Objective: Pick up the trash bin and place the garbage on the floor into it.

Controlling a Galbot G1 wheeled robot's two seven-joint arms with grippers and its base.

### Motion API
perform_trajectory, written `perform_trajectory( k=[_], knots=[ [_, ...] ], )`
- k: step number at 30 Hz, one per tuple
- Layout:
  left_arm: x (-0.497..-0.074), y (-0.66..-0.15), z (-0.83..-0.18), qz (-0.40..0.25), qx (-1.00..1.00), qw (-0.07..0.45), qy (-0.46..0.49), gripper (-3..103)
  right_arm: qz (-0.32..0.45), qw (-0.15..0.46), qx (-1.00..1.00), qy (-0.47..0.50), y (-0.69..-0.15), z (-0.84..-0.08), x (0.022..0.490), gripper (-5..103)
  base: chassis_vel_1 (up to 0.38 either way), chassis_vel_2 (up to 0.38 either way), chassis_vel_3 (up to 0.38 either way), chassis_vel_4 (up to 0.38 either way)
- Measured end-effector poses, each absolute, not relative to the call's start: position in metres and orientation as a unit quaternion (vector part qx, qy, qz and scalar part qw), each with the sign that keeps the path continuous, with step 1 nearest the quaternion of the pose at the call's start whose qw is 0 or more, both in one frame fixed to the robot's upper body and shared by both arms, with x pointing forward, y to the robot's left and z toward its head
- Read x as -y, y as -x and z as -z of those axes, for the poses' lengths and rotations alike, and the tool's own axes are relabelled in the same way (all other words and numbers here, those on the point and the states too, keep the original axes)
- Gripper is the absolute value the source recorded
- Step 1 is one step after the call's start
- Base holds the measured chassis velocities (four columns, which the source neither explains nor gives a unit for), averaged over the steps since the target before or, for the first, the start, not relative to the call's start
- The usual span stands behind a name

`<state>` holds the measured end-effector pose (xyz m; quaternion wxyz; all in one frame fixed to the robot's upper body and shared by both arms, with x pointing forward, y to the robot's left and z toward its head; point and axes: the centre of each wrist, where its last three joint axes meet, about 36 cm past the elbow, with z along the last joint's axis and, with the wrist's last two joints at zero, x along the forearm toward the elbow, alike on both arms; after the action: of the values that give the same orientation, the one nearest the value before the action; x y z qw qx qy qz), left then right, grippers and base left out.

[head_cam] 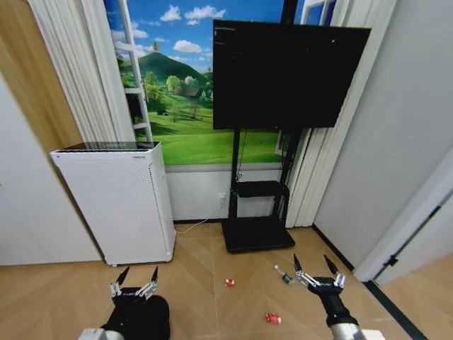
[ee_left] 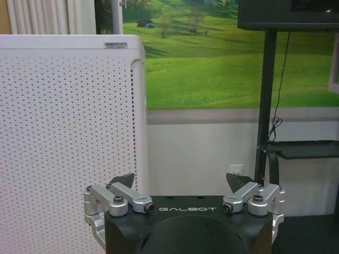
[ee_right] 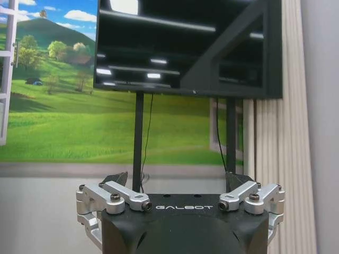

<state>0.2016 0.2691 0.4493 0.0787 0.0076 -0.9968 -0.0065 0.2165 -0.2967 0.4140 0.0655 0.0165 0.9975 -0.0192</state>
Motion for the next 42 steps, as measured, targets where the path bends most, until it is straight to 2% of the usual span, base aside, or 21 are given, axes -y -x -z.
perform_trajectory(
  k=[1, 6, 35, 42],
  knots=[
    [-0.269, -0.201, -0.449, 0.007, 0.997, 0.079, -0.009, 96, 0.024, 0.071, -0.997, -0.012, -0.216, -0.415, 0.298, 100, -0.297, 0.278, 0.33, -0.257],
    [-0.271, -0.202, -0.447, 0.017, 0.997, 0.079, -0.017, 99, 0.04, 0.083, -0.996, 0.001, -0.214, -0.418, 0.301, 100, -0.208, 0.185, 0.172, -0.134],
    [-0.269, -0.199, -0.447, -0.003, 0.998, 0.055, -0.04, 100, 0.028, 0.059, -0.998, 0.014, -0.21, -0.405, 0.291, 100, 0.019, -0.009, -0.017, 0.015],
    [-0.27, -0.199, -0.444, 0.002, 0.998, 0.053, -0.034, 100, 0.021, 0.054, -0.998, -0.016, -0.208, -0.393, 0.28, 100, 0.0, 0.0, 0.0, 0.0]
  ],
)
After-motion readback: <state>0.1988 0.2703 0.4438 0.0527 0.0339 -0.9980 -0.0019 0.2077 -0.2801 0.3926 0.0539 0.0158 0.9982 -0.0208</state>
